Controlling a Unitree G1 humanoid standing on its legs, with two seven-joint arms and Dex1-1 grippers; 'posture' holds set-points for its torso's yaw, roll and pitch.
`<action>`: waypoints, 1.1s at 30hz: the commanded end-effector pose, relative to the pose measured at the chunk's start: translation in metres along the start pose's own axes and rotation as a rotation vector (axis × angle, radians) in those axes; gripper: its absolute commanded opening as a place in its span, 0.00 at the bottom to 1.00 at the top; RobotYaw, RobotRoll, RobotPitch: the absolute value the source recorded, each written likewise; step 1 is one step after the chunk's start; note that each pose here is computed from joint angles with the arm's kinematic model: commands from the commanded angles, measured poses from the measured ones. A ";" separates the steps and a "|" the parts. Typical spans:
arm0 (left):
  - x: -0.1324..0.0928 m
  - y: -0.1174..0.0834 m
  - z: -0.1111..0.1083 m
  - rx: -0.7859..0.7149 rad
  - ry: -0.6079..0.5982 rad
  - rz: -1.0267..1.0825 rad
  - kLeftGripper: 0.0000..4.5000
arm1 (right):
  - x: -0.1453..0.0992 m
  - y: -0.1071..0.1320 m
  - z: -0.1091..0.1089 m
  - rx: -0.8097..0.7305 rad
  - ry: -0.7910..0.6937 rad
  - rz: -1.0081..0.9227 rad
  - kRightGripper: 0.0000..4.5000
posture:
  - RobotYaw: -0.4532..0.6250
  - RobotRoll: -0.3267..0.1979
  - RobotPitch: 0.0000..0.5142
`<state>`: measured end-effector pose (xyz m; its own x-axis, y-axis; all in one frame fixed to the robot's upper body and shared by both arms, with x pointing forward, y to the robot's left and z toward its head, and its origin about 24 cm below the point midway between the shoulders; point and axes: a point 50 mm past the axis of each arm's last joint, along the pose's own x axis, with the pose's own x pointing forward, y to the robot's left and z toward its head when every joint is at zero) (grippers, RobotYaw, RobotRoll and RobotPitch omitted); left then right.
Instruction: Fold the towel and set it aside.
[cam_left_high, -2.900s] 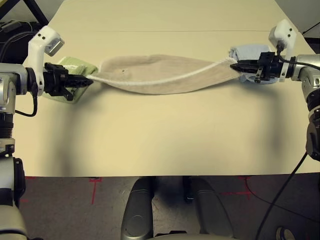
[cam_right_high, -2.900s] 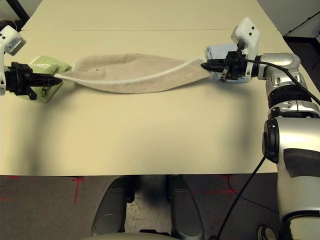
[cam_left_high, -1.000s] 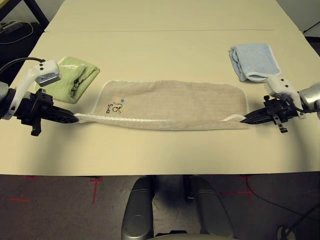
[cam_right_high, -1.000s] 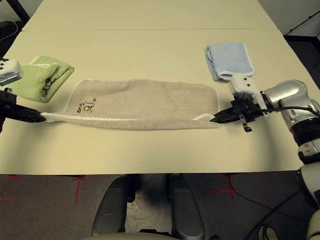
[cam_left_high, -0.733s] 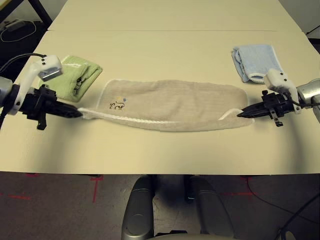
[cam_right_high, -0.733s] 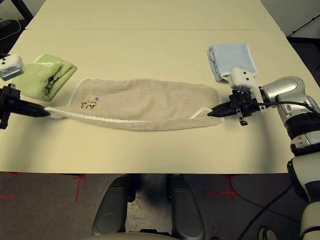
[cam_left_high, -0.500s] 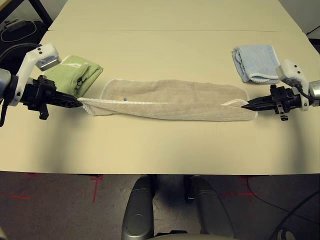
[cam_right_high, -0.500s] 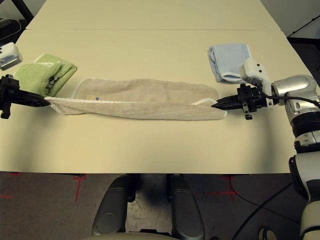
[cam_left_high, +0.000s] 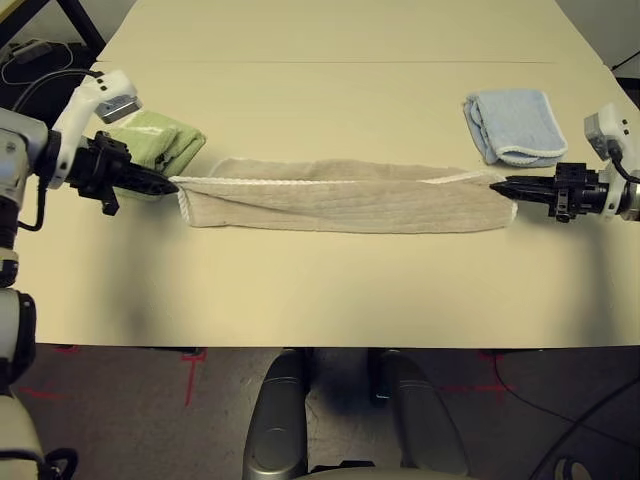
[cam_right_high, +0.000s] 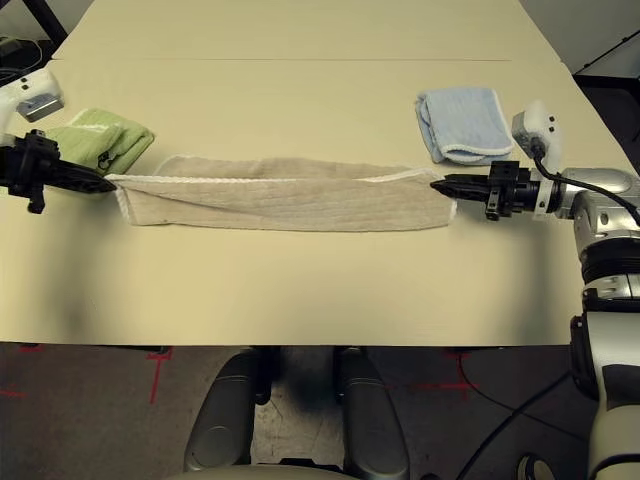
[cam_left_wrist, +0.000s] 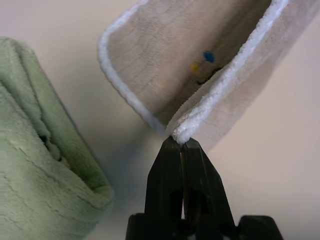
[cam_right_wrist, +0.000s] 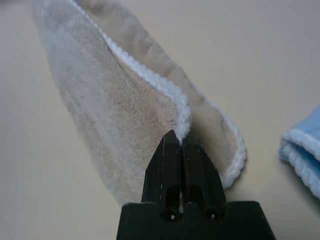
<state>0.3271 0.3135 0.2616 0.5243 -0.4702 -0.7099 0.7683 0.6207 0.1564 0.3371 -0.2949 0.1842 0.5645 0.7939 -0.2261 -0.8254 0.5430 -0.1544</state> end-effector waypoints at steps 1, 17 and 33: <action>-0.002 0.005 0.001 -0.006 -0.011 0.057 0.02 | 0.001 0.000 0.001 0.010 -0.003 -0.021 0.00 | 0.53 0.62 0.49; 0.024 0.012 0.019 0.024 -0.078 0.109 0.02 | -0.003 -0.008 -0.005 0.026 0.058 -0.159 0.00 | 0.52 0.62 0.48; 0.034 0.016 0.015 0.003 -0.050 0.139 0.02 | 0.022 -0.006 0.005 0.015 0.048 -0.165 0.00 | 0.53 0.62 0.49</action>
<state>0.3626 0.2957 0.2495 0.6360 -0.4298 -0.6409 0.7007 0.6696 0.2463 0.3549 -0.2804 0.1850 0.6968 0.6811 -0.2247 -0.7166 0.6746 -0.1774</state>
